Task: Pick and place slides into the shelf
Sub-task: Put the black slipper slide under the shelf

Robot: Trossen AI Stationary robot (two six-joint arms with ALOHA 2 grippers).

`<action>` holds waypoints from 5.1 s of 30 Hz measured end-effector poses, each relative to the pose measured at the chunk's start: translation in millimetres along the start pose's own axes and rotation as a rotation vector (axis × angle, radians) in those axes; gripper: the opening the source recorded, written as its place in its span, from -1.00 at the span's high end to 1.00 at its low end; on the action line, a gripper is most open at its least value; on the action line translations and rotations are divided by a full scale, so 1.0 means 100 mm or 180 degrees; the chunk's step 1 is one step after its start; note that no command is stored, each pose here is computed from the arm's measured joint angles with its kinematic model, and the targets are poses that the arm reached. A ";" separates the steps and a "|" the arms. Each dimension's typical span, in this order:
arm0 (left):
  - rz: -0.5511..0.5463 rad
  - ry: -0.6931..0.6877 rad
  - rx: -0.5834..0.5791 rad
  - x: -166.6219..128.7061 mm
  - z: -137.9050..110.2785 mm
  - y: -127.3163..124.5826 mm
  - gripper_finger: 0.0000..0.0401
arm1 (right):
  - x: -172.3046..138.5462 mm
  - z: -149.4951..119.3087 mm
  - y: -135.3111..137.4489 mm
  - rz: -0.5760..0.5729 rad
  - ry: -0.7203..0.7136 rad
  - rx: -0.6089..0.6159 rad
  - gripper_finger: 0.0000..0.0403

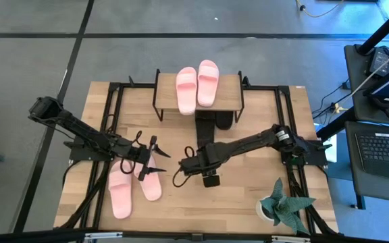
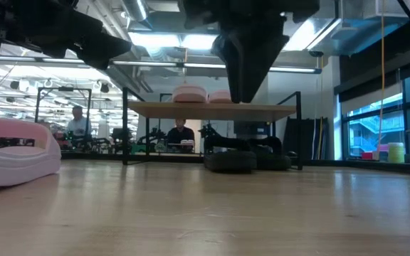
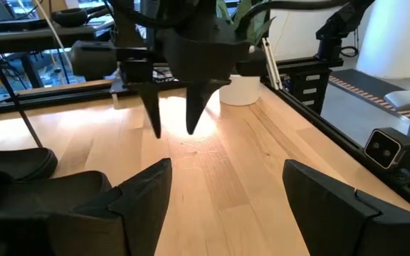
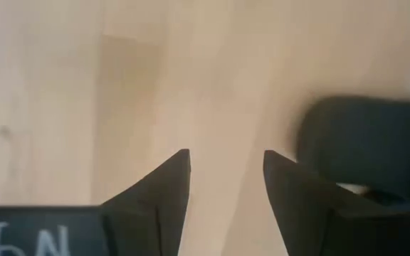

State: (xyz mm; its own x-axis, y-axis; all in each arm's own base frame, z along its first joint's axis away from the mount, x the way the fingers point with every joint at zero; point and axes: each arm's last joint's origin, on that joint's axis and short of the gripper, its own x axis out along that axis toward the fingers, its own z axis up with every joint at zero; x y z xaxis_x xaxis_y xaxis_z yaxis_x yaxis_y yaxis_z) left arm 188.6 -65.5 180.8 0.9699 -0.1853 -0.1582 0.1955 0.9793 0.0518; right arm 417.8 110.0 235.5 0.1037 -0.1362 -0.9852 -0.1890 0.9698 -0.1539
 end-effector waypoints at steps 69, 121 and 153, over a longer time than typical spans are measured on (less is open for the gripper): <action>-0.0191 -0.0013 0.0069 -0.02 0.00 -0.13 -0.30 | 0.79 -0.50 -0.93 0.1084 -0.0774 0.0491 0.11; -0.0191 -0.0009 0.0066 -0.02 0.00 -0.13 -0.30 | 0.95 -0.61 -1.52 0.0467 -0.0773 0.1008 0.11; -0.0192 -0.0009 0.0056 -0.02 0.00 -0.13 -0.30 | 0.97 -0.67 -1.69 0.0225 -0.0741 0.1139 0.11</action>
State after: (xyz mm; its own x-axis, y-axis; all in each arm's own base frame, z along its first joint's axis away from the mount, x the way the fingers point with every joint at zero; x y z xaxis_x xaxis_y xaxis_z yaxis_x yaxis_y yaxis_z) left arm 183.8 -77.9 180.8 0.9566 -0.2442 -0.1588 0.2562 0.9648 0.0597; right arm 394.3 -81.1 160.7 0.3279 -0.0574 -0.9430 0.1427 0.9897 -0.0106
